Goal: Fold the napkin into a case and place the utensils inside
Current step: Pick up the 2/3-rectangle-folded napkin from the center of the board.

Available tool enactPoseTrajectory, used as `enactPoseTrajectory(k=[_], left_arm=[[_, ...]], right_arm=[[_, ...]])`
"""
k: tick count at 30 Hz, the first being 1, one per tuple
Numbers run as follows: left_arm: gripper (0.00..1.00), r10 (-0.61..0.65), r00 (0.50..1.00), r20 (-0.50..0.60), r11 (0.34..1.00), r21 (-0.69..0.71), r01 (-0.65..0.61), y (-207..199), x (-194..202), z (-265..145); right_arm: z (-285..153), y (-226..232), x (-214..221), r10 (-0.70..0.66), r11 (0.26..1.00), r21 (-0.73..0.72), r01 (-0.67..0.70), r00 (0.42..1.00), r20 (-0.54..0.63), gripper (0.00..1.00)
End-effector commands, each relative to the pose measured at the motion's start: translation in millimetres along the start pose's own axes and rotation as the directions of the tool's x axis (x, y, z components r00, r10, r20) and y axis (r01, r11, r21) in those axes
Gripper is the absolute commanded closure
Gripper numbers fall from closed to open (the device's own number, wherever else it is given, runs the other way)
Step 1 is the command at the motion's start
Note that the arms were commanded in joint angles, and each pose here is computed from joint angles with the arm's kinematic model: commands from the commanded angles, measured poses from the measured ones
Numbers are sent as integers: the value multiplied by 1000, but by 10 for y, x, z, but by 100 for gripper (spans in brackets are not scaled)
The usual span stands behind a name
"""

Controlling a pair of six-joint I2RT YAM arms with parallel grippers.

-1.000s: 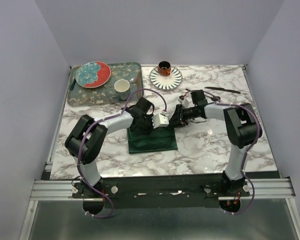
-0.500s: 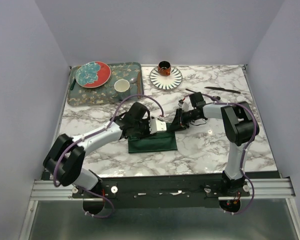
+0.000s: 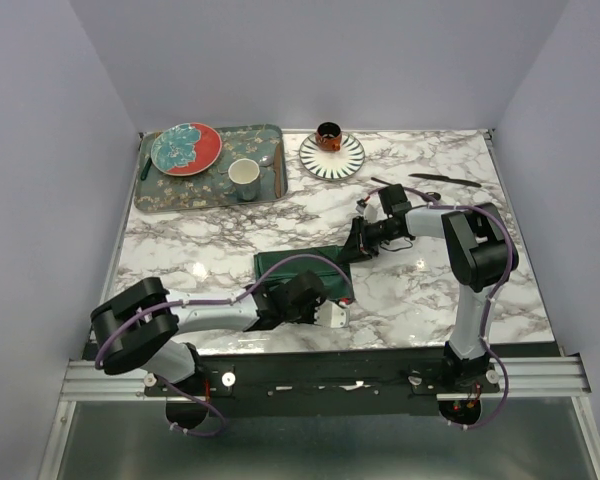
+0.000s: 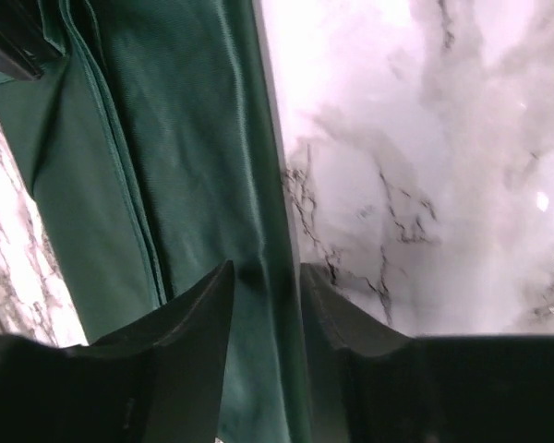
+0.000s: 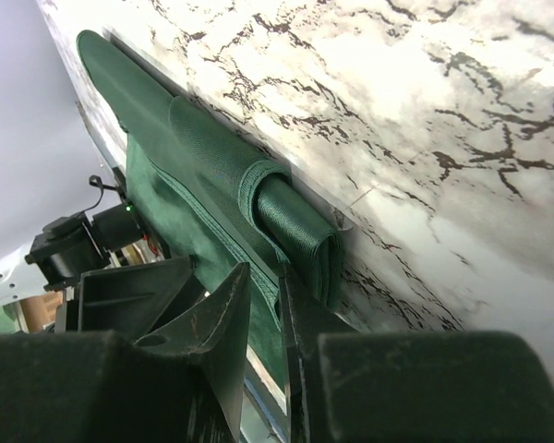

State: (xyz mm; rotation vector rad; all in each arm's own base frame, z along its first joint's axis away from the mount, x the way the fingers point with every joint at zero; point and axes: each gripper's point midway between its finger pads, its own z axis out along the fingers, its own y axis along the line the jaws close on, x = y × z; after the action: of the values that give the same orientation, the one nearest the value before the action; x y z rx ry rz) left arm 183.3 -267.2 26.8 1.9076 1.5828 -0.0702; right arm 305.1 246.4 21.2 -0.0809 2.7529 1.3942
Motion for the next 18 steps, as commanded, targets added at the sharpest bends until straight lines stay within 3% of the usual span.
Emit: enactPoseTrajectory(k=[1,3,4,10,18], left_arm=[[62,1,996,-89,996,-84,-9,101,111,143],[69,14,995,-94,997,-69,-21,82,116,164],[77,6,997,-83,999,-54,-11,82,103,164],[96,-47,998,-52,999,15,48,131,56,126],[100,-130,991,22,988,91,128,311,-89,31]], right_arm=[[64,-381,114,24,989,145,-21,1000,-20,73],[65,-391,121,21,989,147,-18,1000,-23,73],[65,-394,117,19,989,148,-15,1000,-21,73],[71,-421,108,8,988,157,-4,1000,-25,74],[78,-449,105,-6,987,163,10,1000,-28,74]])
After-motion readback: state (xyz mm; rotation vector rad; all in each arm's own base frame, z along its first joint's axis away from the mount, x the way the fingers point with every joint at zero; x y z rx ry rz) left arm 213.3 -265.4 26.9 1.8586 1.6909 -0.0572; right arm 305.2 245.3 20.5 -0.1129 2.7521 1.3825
